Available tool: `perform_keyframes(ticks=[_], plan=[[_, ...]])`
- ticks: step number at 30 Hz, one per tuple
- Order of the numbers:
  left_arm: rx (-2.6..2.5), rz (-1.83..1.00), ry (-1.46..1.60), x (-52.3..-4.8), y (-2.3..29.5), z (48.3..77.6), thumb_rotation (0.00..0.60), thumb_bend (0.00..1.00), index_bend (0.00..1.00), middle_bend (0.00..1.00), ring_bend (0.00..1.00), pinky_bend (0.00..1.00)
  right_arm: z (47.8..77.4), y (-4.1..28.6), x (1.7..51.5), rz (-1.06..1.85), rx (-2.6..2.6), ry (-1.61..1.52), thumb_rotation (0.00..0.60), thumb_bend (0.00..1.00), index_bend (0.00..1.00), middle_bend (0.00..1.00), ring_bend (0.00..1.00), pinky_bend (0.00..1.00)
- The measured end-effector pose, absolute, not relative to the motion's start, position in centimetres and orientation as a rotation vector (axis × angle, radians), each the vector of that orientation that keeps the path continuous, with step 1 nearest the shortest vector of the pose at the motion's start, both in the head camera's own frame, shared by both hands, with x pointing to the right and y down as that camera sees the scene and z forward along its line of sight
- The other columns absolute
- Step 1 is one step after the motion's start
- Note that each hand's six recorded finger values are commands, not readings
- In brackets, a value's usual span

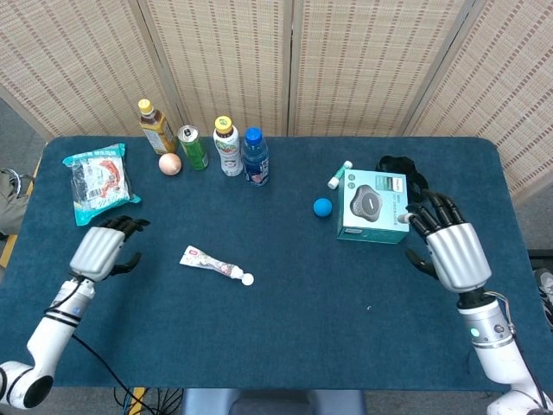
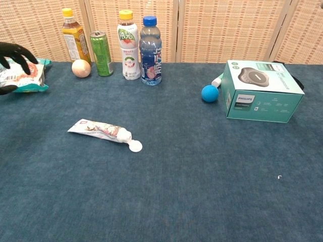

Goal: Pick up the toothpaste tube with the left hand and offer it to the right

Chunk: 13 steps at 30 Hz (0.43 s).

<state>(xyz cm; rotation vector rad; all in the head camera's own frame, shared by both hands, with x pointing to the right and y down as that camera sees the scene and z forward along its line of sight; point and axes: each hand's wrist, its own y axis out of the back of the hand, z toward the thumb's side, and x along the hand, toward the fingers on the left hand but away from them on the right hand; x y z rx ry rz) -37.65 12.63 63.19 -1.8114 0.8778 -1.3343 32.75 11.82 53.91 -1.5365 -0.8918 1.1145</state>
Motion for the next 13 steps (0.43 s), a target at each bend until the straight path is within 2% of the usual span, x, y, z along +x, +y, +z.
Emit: perform_keyframes(ticks=[7,13], plan=[[-1.637,-1.418,1.107,-43.6,16.7,60.5,0.6,0.32,0.22,0.31,0.19,0.23,54.8,15.0,38.1,1.355,-1.515,-0.911,0.6,0.11,0.25,0.26,0.07,0.16],[-1.566,-1.483,1.166,-45.8,20.2,59.4,0.6,0.32,0.26,0.3,0.19,0.23,55.0,17.7,40.0,1.473,-1.51,-0.939,0.6,0.11,0.24,0.25,0.07,0.16]])
